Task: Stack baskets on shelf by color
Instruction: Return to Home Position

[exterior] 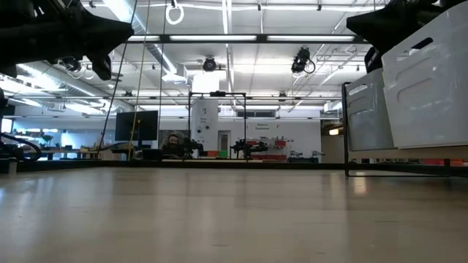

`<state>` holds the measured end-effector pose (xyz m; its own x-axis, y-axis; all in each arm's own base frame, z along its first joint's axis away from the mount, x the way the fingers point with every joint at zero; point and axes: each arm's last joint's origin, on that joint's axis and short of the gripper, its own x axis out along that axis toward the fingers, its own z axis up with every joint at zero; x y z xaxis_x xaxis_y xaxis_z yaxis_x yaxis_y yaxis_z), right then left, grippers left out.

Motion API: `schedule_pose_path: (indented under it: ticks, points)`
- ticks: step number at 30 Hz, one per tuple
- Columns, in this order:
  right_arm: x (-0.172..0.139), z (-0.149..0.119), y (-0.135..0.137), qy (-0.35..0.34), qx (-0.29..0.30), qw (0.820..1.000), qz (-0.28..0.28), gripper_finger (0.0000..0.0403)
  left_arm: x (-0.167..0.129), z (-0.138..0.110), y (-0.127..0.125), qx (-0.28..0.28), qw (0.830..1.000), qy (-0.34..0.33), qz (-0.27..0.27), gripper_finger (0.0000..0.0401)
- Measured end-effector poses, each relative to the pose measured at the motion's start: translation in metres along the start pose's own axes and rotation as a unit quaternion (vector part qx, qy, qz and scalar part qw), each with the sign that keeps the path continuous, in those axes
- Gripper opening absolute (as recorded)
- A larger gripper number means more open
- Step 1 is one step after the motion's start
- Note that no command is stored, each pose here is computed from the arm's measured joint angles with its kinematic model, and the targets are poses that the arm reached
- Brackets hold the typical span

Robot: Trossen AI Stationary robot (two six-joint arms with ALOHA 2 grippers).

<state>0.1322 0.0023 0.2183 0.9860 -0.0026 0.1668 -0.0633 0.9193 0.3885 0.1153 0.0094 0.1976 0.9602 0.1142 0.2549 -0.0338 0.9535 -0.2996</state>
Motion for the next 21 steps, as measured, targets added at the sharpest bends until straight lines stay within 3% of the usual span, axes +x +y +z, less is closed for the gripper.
schedule_pose_path:
  ticks: [21]
  points:
    - [0.0000,0.0000,0.0000,0.000,0.000,1.000,0.000,0.0023,0.0001,0.0000,0.0000,0.000,1.000,0.000,0.000,0.0046]
